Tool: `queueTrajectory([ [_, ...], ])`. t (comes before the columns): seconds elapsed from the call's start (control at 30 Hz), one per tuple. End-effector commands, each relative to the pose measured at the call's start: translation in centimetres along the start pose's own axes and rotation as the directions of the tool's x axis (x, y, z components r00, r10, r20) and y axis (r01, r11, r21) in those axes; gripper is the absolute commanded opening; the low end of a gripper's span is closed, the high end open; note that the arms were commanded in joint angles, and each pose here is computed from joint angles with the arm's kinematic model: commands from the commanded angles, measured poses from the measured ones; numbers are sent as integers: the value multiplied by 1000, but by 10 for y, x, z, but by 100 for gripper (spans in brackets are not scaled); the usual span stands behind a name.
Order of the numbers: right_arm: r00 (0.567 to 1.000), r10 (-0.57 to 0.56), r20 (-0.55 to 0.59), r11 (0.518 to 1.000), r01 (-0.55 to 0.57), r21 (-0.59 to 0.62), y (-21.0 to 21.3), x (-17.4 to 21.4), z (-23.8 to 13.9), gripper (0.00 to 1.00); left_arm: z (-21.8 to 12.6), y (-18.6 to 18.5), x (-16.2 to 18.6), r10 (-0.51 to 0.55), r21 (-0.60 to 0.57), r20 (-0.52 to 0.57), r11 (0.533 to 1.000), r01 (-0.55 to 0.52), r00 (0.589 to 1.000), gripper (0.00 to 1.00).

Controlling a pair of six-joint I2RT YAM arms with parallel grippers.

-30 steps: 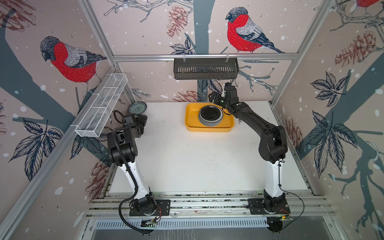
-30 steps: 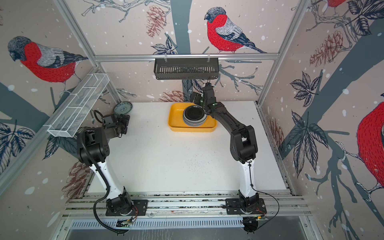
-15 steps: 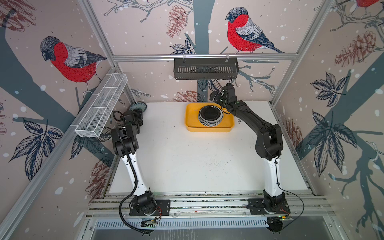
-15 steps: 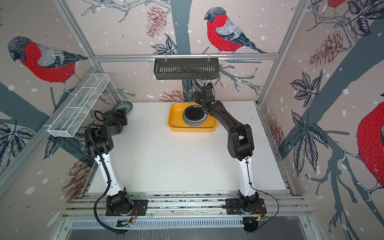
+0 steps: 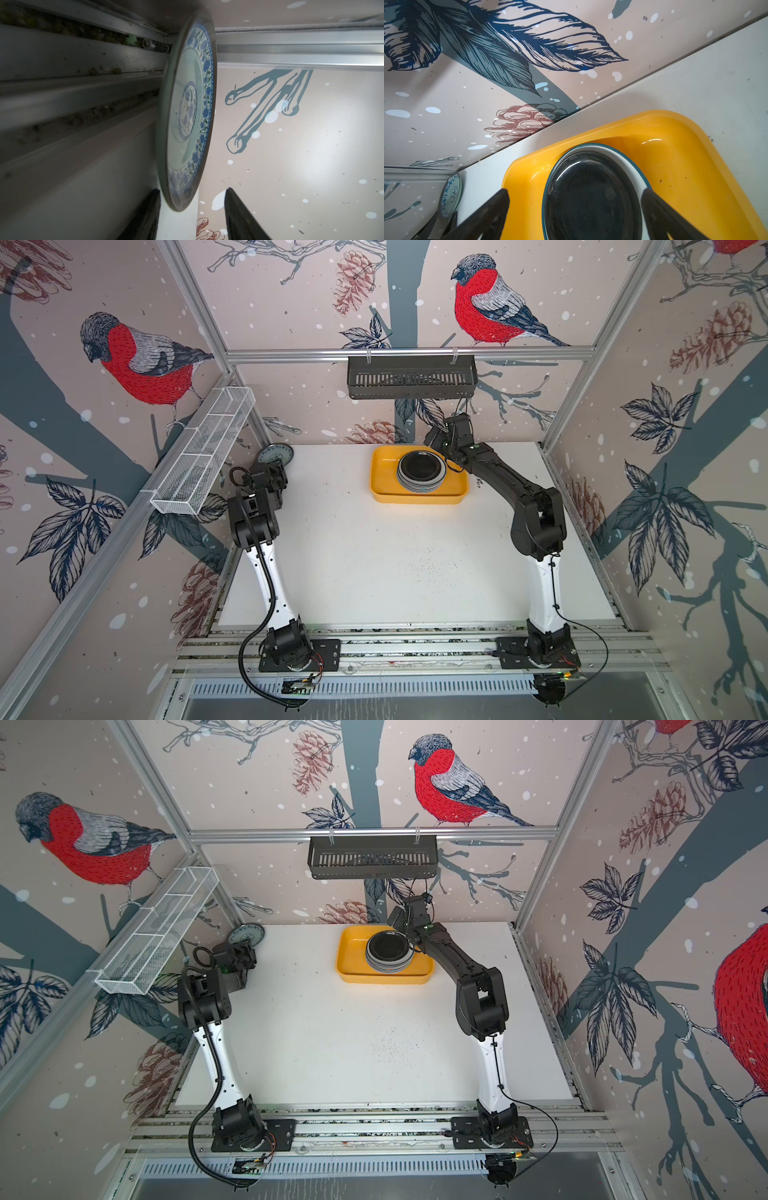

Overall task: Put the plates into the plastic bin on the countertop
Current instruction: 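Open the right gripper above the stack while the left gripper grips the blue-and-white plate, then lift the blue-and-white plate upright with the left gripper toward the right gripper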

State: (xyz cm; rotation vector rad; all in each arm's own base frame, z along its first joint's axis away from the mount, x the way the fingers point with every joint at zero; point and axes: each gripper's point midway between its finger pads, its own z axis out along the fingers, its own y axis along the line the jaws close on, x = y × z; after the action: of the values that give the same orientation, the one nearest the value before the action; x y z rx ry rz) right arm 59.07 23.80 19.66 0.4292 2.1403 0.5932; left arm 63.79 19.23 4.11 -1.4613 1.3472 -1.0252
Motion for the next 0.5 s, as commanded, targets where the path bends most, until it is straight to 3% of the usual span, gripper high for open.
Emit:
queueTrajectory([
  [0.0,1000,5,25,1000,-6,12,-1,-8,-4,100,0,47,-5,-70,-156,43,985,76,997,50],
  [0.3,1000,12,24,999,-13,36,-8,-6,-3,100,7,55,-9,-65,-190,60,979,75,996,41],
  [0.47,999,15,39,998,-17,55,-11,-10,-9,100,7,62,-7,-83,-196,65,976,95,994,25],
])
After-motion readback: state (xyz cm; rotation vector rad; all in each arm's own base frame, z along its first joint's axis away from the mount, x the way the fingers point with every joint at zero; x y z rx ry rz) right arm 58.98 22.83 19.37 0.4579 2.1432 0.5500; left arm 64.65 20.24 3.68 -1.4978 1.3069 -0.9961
